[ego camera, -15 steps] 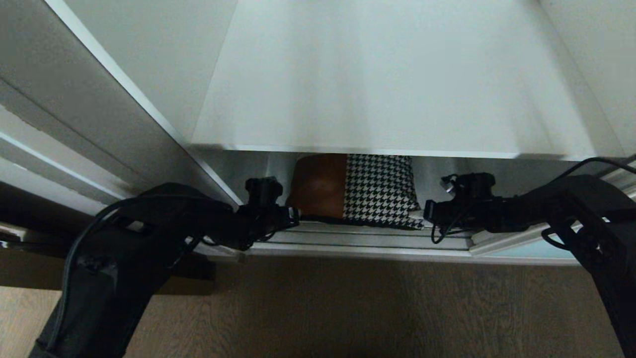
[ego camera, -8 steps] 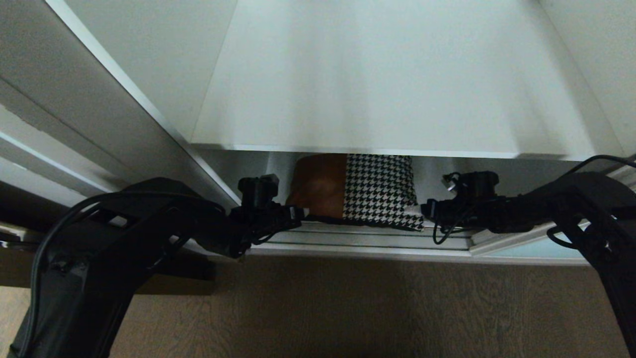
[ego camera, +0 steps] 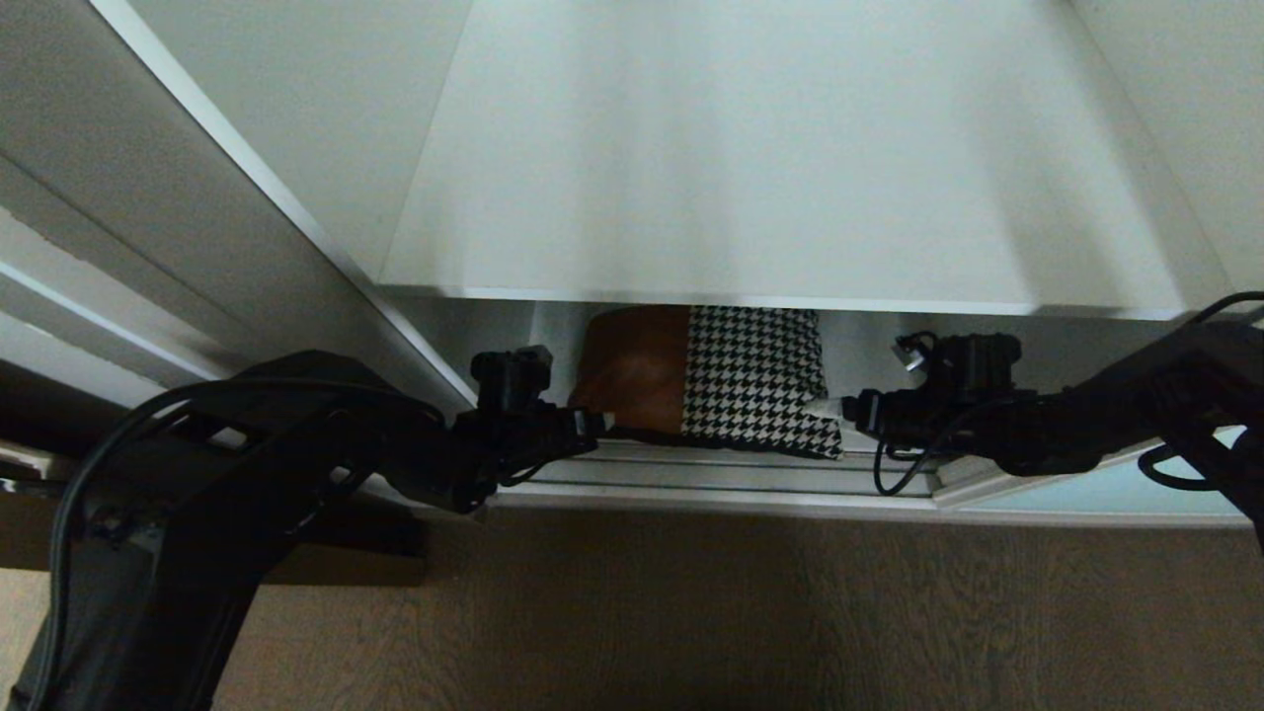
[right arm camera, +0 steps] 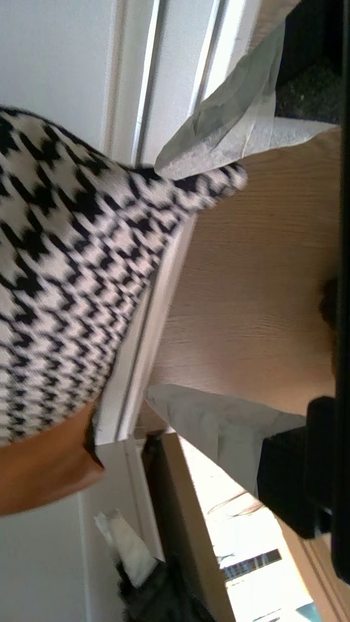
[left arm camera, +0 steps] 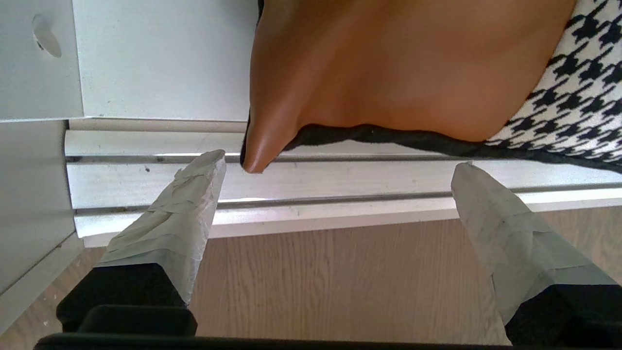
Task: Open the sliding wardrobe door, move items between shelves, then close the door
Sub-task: Place the pillow on the lower shelf
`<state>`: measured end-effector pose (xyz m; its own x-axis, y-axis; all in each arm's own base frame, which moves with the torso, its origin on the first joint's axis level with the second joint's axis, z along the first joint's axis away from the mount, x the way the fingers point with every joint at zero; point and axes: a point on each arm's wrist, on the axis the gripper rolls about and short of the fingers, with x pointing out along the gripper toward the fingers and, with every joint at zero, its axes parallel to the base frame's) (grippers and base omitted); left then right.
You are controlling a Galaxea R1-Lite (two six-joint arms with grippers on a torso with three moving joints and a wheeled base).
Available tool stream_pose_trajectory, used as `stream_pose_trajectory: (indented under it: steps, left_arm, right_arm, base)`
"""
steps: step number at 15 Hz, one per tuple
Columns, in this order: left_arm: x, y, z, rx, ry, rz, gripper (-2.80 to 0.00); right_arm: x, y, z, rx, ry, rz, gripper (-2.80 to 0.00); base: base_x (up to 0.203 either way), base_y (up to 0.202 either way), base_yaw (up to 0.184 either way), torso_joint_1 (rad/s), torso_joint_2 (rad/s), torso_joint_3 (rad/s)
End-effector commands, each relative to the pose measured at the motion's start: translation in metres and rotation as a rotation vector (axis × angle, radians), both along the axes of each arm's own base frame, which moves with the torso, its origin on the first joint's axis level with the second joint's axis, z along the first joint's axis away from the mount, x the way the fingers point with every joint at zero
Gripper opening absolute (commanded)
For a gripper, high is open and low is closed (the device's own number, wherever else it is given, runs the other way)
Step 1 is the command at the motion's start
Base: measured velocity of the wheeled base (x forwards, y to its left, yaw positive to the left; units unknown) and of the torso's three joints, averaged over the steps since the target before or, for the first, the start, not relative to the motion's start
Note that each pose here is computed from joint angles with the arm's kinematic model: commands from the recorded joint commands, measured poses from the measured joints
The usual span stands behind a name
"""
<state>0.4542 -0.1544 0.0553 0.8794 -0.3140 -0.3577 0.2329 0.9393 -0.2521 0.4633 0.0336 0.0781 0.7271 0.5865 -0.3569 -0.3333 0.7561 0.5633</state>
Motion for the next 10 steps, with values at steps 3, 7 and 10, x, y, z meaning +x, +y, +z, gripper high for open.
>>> stream_pose_trajectory:
  steps: [3,7,10]
  left_arm:
    - [-0.018,-0.004,0.016,-0.002,-0.003,-0.021,0.00]
    - [-0.040,-0.023,0.037,0.002,-0.038,-0.072,0.00]
    - [-0.064,-0.030,0.055,0.012,-0.045,-0.085,0.00]
  right_arm:
    - [-0.024,0.001,0.015,0.000,0.010,0.008,0.00]
    - [-0.045,0.004,0.016,-0.002,0.046,0.016,0.00]
    - [-0.057,0.003,0.019,-0.001,0.063,0.016,0.00]
  base:
    - [0.000,0.000,0.000,0.000,0.00,0.000]
    - [0.000,0.000,0.000,0.000,0.00,0.000]
    - [0.000,0.000,0.000,0.000,0.00,0.000]
